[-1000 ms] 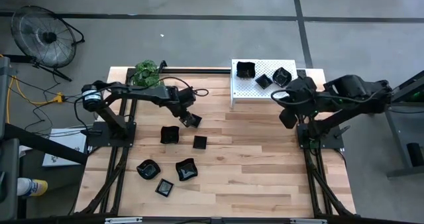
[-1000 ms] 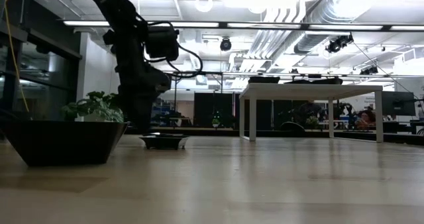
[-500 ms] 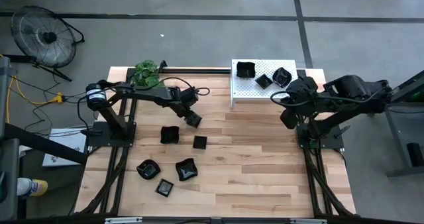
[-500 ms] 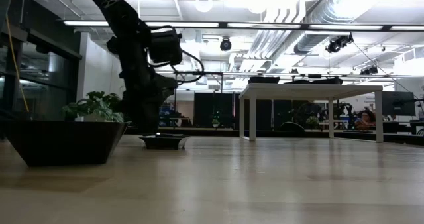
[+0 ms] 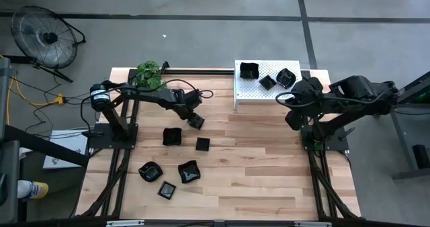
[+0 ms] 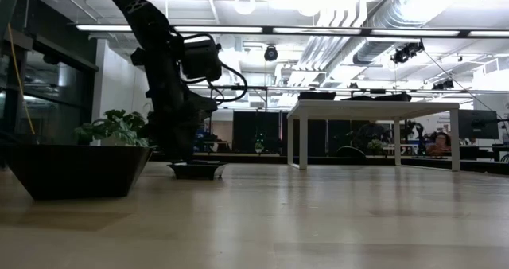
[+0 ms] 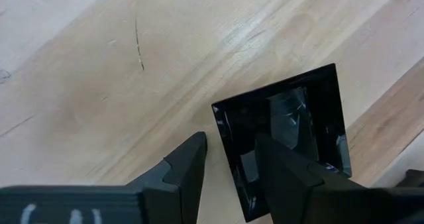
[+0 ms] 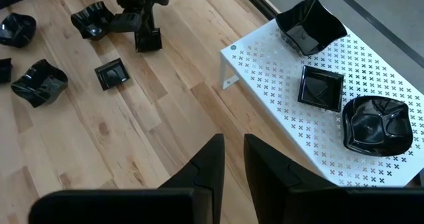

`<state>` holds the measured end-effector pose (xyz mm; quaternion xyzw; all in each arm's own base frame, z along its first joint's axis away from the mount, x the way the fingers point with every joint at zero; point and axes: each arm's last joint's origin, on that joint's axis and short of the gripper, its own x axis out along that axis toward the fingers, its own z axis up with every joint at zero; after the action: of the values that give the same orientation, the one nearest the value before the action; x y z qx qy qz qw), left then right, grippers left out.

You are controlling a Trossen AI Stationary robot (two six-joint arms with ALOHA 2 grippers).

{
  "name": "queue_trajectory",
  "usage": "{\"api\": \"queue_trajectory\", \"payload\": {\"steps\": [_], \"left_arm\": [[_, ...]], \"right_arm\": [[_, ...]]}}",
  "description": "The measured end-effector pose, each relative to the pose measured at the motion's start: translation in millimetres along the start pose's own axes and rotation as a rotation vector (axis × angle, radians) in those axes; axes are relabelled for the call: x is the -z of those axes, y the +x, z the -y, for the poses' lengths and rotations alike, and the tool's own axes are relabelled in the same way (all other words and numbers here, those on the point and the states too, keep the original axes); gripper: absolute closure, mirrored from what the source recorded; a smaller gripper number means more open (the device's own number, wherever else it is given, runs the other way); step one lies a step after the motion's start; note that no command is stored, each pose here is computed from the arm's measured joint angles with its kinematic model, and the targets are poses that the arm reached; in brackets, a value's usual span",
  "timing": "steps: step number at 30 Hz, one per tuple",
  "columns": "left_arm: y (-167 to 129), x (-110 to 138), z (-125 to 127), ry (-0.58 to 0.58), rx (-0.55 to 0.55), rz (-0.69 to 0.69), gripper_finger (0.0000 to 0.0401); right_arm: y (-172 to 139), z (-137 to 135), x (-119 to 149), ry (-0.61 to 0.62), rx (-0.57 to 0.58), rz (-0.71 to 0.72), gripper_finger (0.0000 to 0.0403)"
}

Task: Pick & Place Mini shaped plates
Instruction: Stack the square plate on top of the square plate on the shelf

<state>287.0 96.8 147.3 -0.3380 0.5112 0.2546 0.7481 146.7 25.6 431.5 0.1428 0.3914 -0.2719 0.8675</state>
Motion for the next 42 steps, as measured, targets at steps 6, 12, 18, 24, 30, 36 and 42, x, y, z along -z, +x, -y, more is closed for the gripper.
{"api": "queue_trajectory", "payload": {"steps": [6,12,18,24,30,36,42], "left_arm": [[0,0,0,0.004,-0.004,0.001,0.0269],[0,1,-1,0.006,-0.015,-0.003,0.0304],[0,1,-1,0.008,-0.016,-0.003,0.0353],[0,1,-1,0.009,-0.01,-0.003,0.0379],[-8,0,0,0.029,0.005,0.016,0.0397],[-24,-1,2,0.046,0.034,0.064,0.0399],[-48,-3,10,0.088,0.098,0.179,0.04]], "right_arm": [[0,0,0,-0.007,0.0,0.001,0.035],[0,0,0,-0.007,0.006,0.006,0.0356],[0,0,0,-0.007,0.005,0.006,0.0362],[0,0,0,-0.007,0.005,0.006,0.0363],[0,0,0,-0.007,0.005,0.006,0.0362],[0,0,-1,0.0,0.025,0.023,0.0365],[12,-5,2,0.013,0.052,0.042,0.0365]]}}
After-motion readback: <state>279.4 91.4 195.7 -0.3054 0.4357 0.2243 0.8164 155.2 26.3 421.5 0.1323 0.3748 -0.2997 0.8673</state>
